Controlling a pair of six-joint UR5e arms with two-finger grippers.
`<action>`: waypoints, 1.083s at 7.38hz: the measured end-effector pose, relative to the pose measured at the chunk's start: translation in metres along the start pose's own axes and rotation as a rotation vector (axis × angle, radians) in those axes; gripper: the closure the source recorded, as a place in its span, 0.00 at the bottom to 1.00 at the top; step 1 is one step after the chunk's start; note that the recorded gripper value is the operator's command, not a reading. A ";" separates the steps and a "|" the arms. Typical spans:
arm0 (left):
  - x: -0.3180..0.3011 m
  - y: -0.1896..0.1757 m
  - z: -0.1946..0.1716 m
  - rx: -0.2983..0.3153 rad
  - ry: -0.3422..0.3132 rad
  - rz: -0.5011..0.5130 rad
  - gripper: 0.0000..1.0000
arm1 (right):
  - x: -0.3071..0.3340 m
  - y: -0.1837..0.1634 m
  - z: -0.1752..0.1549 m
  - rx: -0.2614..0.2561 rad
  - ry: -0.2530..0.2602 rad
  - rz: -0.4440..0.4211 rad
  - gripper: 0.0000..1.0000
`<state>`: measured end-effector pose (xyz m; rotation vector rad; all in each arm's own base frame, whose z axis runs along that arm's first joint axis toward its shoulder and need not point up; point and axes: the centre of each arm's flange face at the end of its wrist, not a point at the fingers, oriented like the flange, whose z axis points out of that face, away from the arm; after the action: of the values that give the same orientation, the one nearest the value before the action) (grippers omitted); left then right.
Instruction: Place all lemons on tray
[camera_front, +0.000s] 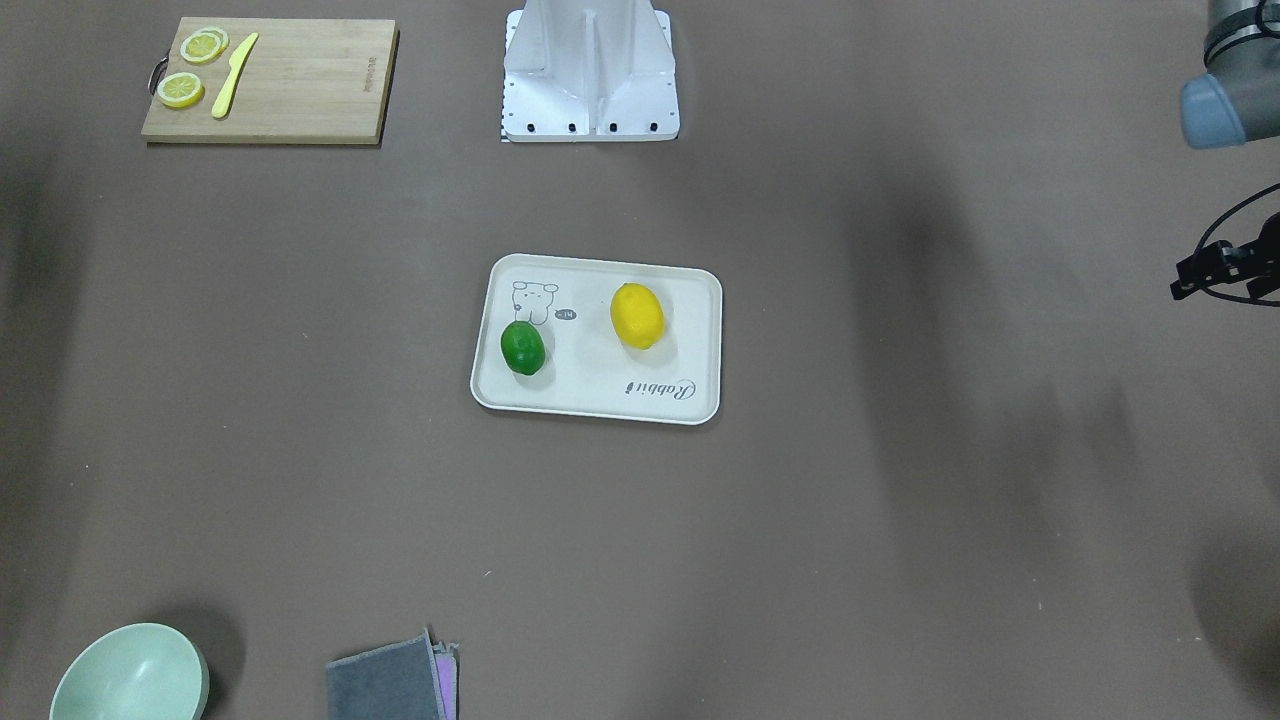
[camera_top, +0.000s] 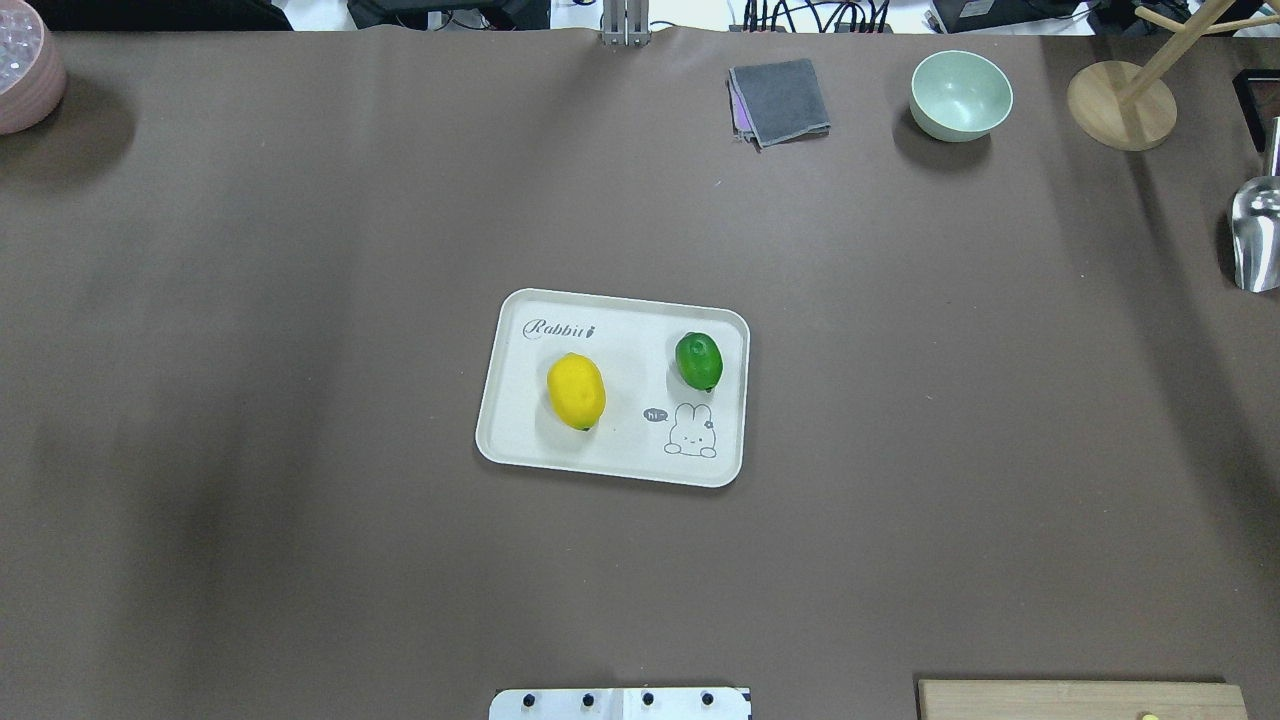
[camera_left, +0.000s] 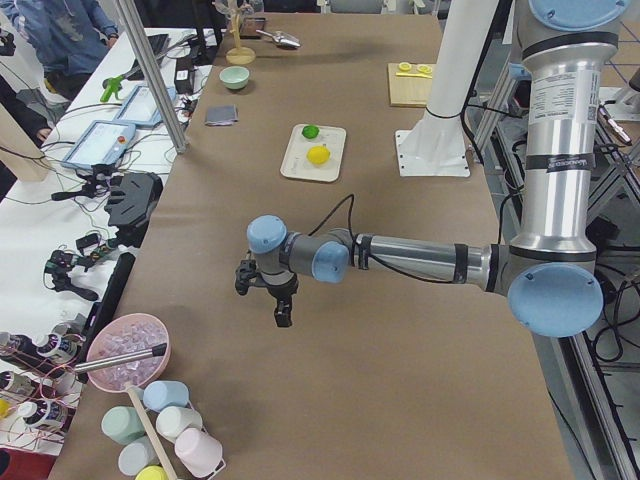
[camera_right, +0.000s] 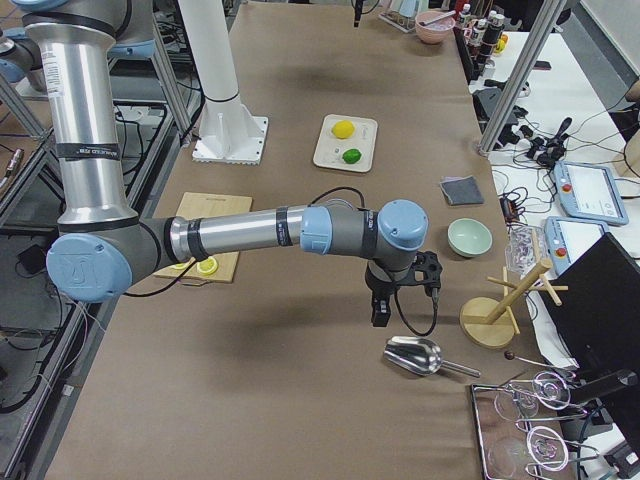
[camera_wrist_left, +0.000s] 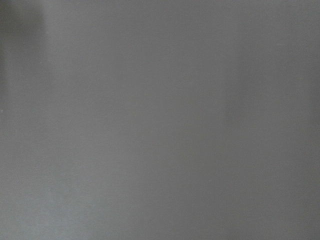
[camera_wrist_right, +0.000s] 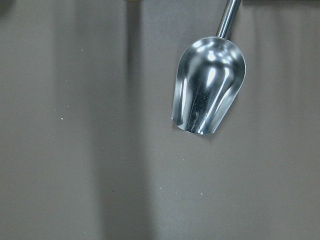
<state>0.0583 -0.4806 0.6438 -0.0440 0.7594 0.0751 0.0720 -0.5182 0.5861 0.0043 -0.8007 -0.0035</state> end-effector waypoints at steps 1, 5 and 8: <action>-0.029 0.016 0.002 -0.002 0.005 0.017 0.02 | 0.003 0.004 0.000 0.001 0.000 0.005 0.00; -0.112 0.066 -0.007 0.018 0.019 0.039 0.02 | 0.022 0.017 -0.003 0.008 0.004 0.040 0.00; -0.133 0.079 -0.014 0.035 0.032 0.010 0.02 | 0.025 0.019 -0.003 0.008 0.008 0.048 0.00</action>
<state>-0.0545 -0.4099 0.7244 -0.0087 0.7932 0.0704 0.0921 -0.4993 0.6021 -0.0077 -0.7928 0.0454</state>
